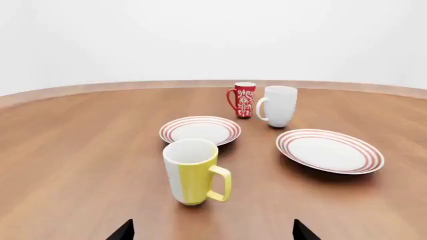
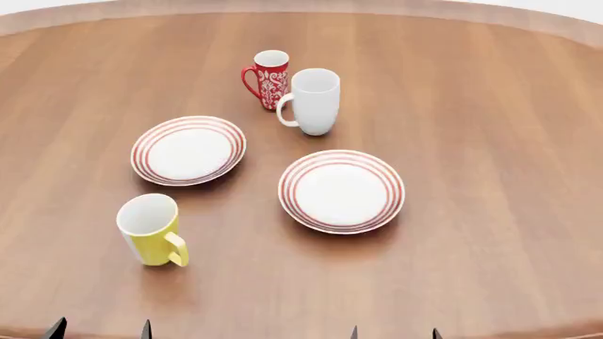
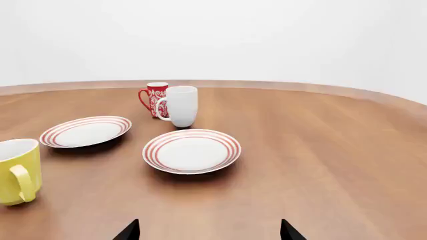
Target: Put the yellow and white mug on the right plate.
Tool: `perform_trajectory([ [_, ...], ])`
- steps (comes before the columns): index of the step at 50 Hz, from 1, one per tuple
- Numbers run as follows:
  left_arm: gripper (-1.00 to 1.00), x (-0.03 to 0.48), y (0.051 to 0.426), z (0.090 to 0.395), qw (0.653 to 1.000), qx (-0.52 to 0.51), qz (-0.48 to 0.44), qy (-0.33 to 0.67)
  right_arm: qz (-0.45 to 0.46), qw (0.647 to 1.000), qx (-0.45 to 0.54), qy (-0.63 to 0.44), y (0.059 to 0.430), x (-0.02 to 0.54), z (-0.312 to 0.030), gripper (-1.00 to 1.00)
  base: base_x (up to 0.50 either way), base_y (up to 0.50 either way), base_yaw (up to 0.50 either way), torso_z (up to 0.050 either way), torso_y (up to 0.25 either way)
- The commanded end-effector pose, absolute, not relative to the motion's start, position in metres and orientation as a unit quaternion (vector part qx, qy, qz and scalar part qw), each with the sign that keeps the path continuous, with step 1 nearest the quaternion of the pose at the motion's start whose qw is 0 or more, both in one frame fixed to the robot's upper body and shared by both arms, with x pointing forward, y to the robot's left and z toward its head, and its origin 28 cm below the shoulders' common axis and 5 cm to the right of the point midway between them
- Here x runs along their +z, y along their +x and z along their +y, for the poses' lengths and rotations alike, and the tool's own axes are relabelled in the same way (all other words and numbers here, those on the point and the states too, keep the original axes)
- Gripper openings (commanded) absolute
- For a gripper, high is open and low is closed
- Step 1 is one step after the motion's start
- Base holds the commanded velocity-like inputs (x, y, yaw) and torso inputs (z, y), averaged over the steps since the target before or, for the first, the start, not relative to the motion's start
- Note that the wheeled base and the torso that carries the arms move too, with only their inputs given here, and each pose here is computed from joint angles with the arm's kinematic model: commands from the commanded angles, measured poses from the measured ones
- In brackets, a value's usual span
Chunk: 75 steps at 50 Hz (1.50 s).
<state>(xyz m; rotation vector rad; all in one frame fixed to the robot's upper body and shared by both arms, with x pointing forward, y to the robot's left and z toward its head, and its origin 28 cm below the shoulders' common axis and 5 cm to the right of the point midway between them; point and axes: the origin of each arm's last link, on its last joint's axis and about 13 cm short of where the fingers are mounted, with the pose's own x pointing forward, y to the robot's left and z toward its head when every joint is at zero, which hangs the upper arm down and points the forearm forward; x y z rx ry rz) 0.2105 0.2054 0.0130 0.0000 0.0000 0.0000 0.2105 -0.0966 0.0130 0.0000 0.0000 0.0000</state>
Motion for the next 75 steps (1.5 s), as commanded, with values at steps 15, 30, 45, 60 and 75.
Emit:
perform_trajectory([
  [15,1.0,0.0142,0.2099,0.2053,1.0,-0.002,-0.006,0.012,-0.001,1.0,-0.004,0.008,0.21,0.017,-0.0973,1.0,0.0,0.0,0.0,0.0,0.0],
  [30,1.0,0.014,0.2103,0.2058,1.0,0.003,-0.009,0.025,-0.022,1.0,0.013,-0.016,0.2069,0.0193,-0.0947,1.0,0.0,0.33,0.0,0.0,0.0],
  [45,1.0,0.0133,0.21,0.2051,1.0,0.001,-0.006,0.029,-0.018,0.999,0.014,-0.025,0.2061,0.0198,-0.0935,1.0,0.0,0.48,0.0,0.0,0.0],
  [60,1.0,0.0133,0.2099,0.2051,1.0,-0.002,-0.005,0.029,0.009,0.999,-0.003,-0.032,0.2107,0.018,-0.0935,1.0,0.0,0.08,0.0,0.0,0.0],
  [75,1.0,0.0127,0.2103,0.2044,1.0,-0.007,-0.003,0.029,-0.009,1.0,0.016,-0.025,0.2075,0.0188,-0.0945,1.0,0.25,0.0,0.0,0.0,0.0],
])
